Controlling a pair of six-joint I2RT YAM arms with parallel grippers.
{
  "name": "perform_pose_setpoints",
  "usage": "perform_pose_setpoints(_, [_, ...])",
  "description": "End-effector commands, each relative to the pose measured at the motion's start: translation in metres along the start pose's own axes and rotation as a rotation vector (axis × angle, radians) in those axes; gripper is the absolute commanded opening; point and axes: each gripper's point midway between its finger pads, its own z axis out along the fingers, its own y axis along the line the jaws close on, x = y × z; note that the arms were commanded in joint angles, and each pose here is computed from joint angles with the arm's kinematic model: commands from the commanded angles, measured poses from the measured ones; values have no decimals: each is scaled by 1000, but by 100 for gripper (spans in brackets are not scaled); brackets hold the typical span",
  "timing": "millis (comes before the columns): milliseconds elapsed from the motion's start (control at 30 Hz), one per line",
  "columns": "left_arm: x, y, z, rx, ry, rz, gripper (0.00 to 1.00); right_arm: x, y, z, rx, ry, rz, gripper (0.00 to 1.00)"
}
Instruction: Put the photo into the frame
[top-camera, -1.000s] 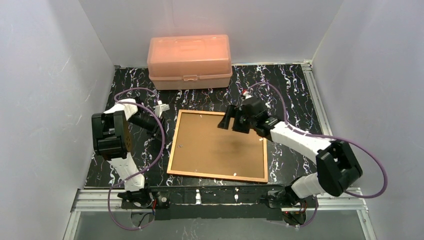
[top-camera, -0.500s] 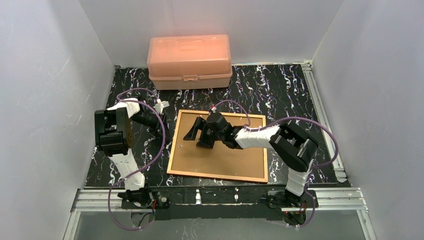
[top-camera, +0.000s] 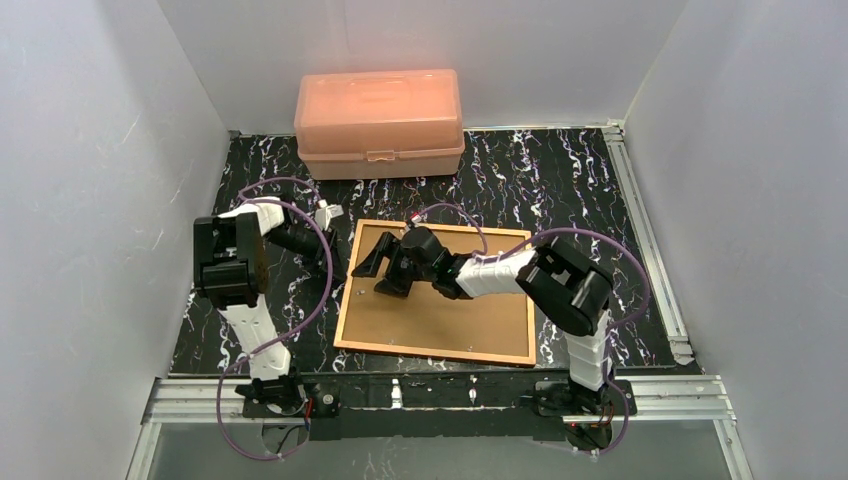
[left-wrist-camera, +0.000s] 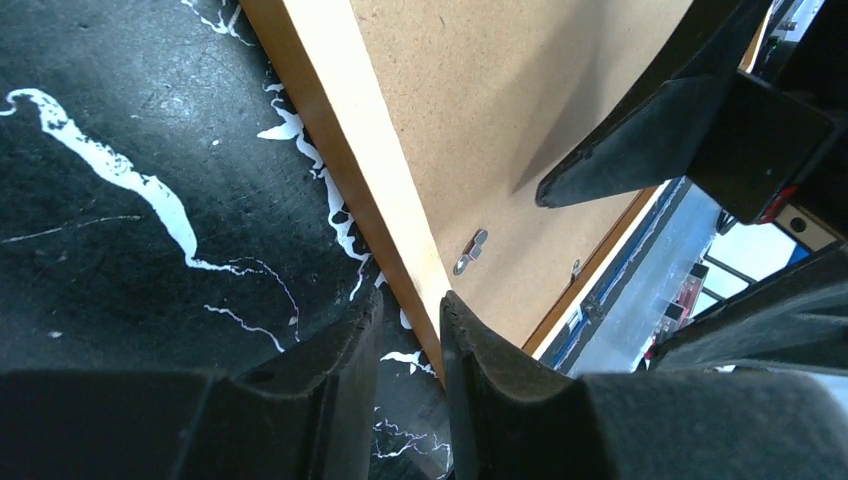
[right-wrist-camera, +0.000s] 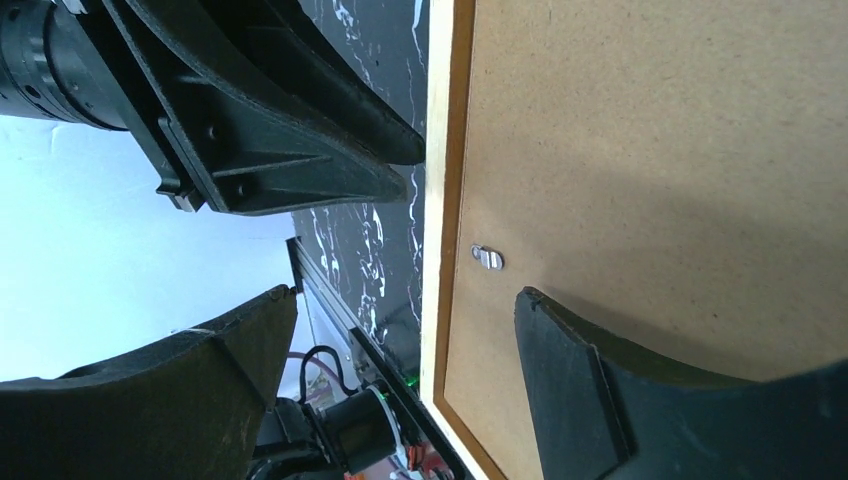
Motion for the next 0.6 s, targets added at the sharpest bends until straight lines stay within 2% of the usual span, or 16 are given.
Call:
perform_pose_setpoints(0, [5, -6, 4, 47, 24, -9, 27, 5, 26, 13, -71, 16, -9, 87])
perform_pose_setpoints(567, [11, 2, 12, 20, 71, -12, 25, 16, 22, 26, -28, 44, -29, 85])
